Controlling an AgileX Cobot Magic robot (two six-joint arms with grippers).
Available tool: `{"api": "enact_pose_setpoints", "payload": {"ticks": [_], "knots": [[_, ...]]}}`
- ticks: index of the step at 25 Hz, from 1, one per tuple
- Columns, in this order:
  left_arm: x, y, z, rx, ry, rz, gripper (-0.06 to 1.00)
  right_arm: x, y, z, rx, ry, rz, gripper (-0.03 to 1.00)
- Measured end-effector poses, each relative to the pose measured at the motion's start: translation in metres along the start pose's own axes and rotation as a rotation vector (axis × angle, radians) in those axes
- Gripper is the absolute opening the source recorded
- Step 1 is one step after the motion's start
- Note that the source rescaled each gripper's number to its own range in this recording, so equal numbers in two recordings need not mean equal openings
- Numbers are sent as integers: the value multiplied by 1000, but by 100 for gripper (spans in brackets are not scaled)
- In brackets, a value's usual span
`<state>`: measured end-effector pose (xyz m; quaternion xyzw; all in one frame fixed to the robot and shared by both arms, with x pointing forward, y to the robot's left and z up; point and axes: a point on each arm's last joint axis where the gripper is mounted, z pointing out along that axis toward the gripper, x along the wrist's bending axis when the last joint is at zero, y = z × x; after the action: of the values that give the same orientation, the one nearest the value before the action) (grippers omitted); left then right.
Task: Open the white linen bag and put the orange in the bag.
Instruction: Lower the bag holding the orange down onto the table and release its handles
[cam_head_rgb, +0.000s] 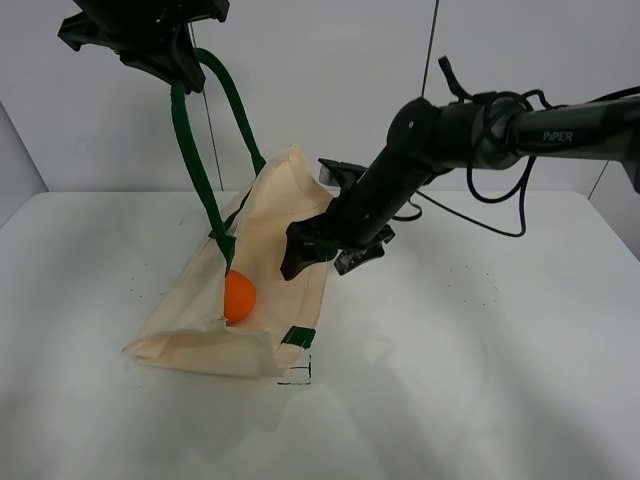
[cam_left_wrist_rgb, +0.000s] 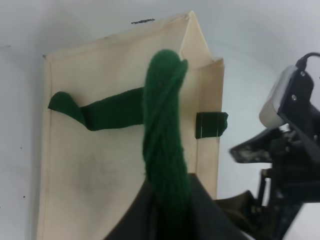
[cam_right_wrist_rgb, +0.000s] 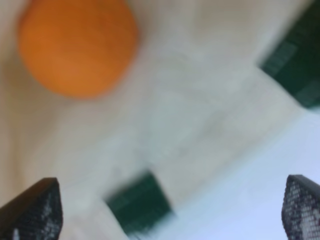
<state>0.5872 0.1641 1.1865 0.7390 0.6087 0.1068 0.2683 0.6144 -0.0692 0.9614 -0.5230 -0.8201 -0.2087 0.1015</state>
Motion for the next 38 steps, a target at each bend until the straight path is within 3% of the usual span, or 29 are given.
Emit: {"api": "enact_pose_setpoints", "payload": {"ticks": [4,6,9,18,22,26,30,38], "knots": [[0,0,0,0,0,0,0,-8,12,-33,39,-196,-1,100],[0,0,0,0,0,0,0,-20,16,-46,27,-244,20,100],[0,0,0,0,0,0,0,-45,16,-59,31,-273,73,100],[0,0,0,0,0,0,0,-161,-5,-112,17,-386,310,100],[0,0,0,0,0,0,0,-185,-15,-125,18,-398,376,100],[0,0,0,0,0,0,0,-185,-17,-133,6,-400,381,100],[0,0,0,-1,0,0,0,-167,-32,-151,-8,-401,366,100],[0,0,0,0,0,0,0,-101,-126,-200,-27,-414,332,100]]}}
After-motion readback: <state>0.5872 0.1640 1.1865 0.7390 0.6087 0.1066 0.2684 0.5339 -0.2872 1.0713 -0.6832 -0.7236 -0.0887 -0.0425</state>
